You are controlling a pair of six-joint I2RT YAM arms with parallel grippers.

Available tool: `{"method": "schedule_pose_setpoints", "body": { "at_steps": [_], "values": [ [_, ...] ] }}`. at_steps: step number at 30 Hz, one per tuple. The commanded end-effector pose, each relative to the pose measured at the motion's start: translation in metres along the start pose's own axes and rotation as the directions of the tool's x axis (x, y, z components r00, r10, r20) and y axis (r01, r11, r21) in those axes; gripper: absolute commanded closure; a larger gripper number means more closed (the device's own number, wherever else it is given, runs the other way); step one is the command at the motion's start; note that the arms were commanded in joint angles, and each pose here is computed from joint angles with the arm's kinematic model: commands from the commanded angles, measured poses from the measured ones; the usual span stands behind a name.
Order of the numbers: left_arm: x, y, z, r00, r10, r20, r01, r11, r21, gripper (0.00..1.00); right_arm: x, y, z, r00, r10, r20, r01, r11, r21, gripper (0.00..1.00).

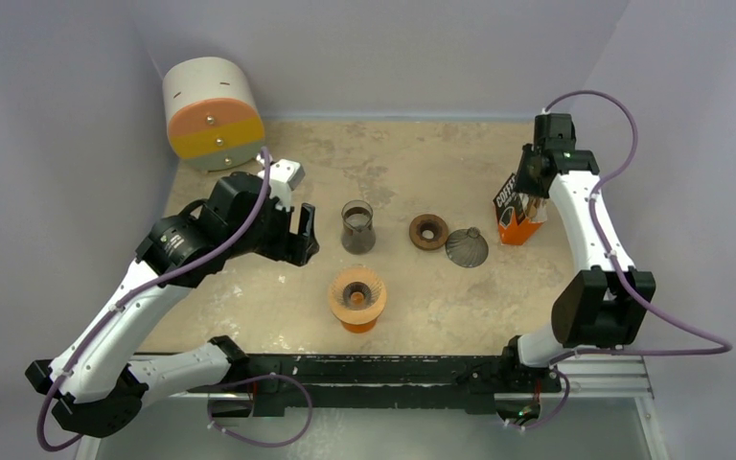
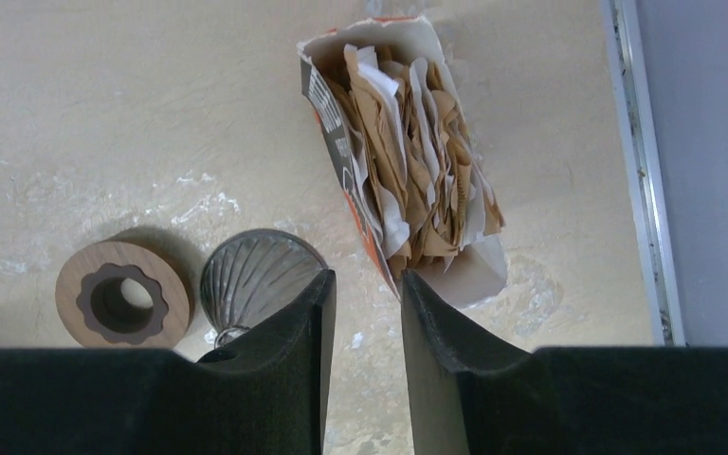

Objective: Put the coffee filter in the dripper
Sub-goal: Pick up the coffee filter from the coffee filter holder.

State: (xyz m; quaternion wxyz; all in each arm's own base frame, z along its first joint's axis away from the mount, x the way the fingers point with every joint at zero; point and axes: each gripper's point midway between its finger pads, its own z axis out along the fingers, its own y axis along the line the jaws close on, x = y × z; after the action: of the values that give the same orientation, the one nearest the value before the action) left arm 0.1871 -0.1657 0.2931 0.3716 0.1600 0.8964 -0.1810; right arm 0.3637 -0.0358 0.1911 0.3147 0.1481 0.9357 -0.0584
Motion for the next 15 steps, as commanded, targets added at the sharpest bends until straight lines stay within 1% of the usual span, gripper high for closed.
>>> {"method": "schedule_pose_setpoints", "body": {
  "at_steps": [1,15],
  "values": [
    [-0.006,-0.001,-0.002,0.999,0.011,0.036,-0.011,1.0,0.008,0.24,-0.028,0.004,-0.004,0.997,0.032,0.07,-0.031,0.999,-0.016,0.67],
    [-0.006,0.0,-0.003,0.999,0.003,0.037,-0.003,1.0,0.004,0.24,-0.03,0.006,0.019,0.999,0.025,0.034,-0.025,1.0,0.001,0.69]
  ]
}}
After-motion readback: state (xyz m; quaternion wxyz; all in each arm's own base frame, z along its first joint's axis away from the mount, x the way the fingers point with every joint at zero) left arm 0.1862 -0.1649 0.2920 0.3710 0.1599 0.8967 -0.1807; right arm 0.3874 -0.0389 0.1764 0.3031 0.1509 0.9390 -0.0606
